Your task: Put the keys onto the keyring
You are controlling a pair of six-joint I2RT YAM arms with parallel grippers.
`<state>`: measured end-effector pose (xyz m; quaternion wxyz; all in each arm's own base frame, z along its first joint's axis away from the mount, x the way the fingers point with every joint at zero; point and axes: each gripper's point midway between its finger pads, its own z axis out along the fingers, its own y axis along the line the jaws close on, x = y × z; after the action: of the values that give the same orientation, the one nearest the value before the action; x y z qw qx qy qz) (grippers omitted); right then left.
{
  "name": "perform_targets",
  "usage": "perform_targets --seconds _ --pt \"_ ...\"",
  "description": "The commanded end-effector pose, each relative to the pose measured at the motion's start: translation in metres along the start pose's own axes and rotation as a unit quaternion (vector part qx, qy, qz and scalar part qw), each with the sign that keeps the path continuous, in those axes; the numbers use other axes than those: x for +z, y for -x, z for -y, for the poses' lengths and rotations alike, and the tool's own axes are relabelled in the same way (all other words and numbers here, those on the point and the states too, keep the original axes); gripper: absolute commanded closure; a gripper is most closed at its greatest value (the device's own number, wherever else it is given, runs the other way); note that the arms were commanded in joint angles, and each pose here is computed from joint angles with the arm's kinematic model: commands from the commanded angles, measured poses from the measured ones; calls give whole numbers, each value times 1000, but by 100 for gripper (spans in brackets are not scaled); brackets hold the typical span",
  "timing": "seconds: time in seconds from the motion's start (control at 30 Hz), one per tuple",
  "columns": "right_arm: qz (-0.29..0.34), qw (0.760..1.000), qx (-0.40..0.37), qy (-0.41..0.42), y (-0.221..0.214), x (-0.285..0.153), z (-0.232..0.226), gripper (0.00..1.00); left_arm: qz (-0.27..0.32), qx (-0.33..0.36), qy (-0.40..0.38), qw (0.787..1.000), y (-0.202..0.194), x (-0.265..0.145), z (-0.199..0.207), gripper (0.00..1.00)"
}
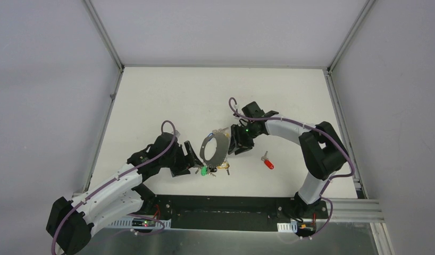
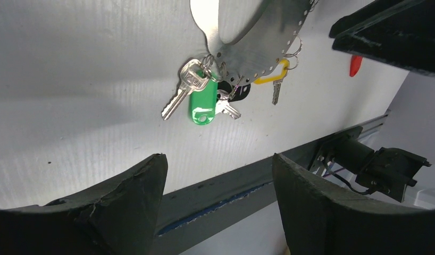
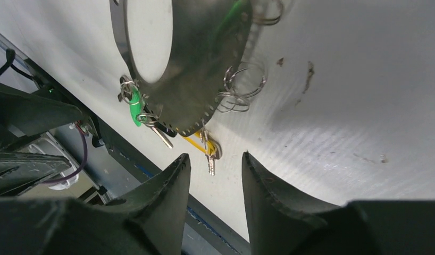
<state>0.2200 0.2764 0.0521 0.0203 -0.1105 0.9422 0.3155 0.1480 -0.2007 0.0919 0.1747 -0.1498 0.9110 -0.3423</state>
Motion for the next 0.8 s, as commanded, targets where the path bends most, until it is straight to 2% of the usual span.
perform_targets --seconds 0.0,0.2,0.33,0.57,0.77 --pt "-2 999 -33 38 -3 2 -24 58 11 -4 -44 999 8 2 22 27" --pt "-38 998 -46 32 -14 21 -29 59 7 -13 -45 999 6 3 22 26" --pt "-54 997 -49 10 -20 30 -23 71 13 -19 -52 998 6 1 23 26" --pt "-60 996 -57 -24 -22 37 -13 72 16 -24 -59 998 4 -1 22 26" --pt "-61 996 -61 -26 -21 39 -14 91 16 -25 -62 998 3 -2 21 26"
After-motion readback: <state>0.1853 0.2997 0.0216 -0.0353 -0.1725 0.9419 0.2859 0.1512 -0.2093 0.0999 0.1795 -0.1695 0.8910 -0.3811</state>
